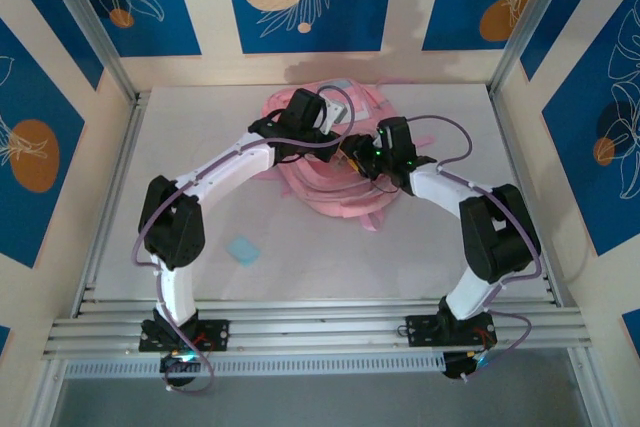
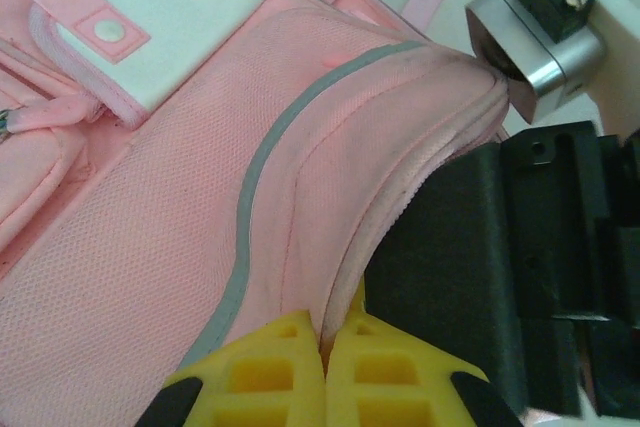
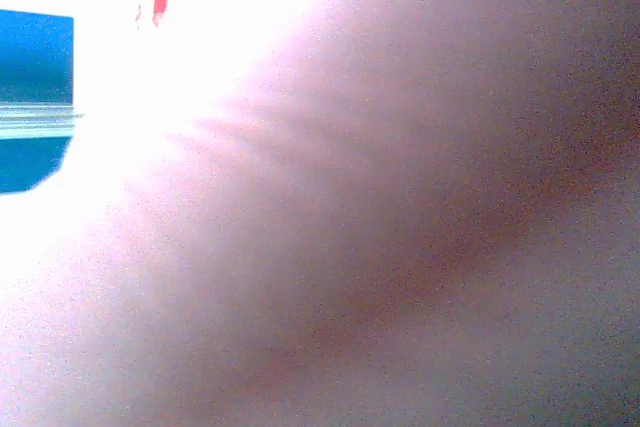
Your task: Pack the student bag
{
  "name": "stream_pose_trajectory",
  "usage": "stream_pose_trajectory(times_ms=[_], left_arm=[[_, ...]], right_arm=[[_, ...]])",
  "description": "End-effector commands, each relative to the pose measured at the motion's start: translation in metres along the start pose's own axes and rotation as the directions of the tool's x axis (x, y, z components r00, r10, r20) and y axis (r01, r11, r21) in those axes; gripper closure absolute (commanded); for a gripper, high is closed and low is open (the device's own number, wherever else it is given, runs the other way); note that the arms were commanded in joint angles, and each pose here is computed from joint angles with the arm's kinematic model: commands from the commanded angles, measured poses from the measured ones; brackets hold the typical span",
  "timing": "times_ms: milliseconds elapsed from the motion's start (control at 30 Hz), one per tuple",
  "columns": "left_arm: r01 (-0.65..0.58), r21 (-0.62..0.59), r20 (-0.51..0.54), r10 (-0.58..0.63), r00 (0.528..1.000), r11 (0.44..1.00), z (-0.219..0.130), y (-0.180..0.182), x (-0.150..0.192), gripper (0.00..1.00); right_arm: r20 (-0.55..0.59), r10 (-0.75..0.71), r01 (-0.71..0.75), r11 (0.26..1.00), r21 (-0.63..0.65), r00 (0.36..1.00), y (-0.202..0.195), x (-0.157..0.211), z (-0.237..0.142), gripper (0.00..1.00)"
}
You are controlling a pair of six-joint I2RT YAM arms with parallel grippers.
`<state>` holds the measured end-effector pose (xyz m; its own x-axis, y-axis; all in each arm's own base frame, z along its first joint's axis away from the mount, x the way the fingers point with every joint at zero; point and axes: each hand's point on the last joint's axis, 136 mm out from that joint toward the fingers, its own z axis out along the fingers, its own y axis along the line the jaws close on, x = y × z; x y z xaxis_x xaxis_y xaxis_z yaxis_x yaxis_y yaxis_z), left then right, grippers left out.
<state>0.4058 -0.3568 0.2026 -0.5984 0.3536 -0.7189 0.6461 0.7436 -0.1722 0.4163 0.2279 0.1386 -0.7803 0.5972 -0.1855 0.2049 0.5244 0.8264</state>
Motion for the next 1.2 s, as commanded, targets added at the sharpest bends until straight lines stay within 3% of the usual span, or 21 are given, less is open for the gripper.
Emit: stream_pose_trajectory(times_ms=[0,200,400,533,633,767,900,1167], left_arm=[[-0.005,0.096,0.119,-0.006,0.993,0.995,-0.03,-0.024,-0.035,1.0],[0.002,0.082,0.122,-0.012,0.992,0.997,-0.035,-0.022,-0.033,1.0],[0.03,-0.015,0.114,-0.028,0.993,0.999,-0.033,0.0,-0.022,1.0],[0.053,-0.055,0.112,-0.047,0.993,0.997,-0.04,0.011,-0.015,0.69],[0.066,-0.103,0.095,-0.056,0.994,0.992,-0.051,0.02,-0.003,0.33],[0.095,-0.204,0.038,-0.089,0.995,0.974,-0.071,0.036,0.025,0.0],[0.117,-0.288,-0.053,-0.138,0.989,0.95,-0.091,0.049,0.071,0.0],[0.265,-0.389,-0.248,-0.378,0.892,0.882,-0.119,0.055,0.197,0.0]], right_arm=[[0.015,-0.032,0.032,0.999,-0.019,0.999,0.005,-0.003,0.02,0.66],[-0.012,-0.046,0.045,0.997,-0.06,0.999,0.013,-0.005,0.044,0.67],[-0.014,-0.131,0.129,0.989,-0.068,0.991,0.021,0.007,0.008,0.61],[-0.063,-0.198,0.197,0.98,-0.027,0.978,0.013,0.032,-0.026,0.51],[-0.107,-0.237,0.242,0.97,0.033,0.965,-0.004,0.053,-0.047,0.43],[-0.165,-0.282,0.303,0.945,0.119,0.945,-0.026,0.072,-0.067,0.3],[-0.173,-0.343,0.372,0.909,0.187,0.923,-0.039,0.081,-0.08,0.0],[-0.193,-0.418,0.453,0.868,0.204,0.888,-0.035,0.09,-0.07,0.01]])
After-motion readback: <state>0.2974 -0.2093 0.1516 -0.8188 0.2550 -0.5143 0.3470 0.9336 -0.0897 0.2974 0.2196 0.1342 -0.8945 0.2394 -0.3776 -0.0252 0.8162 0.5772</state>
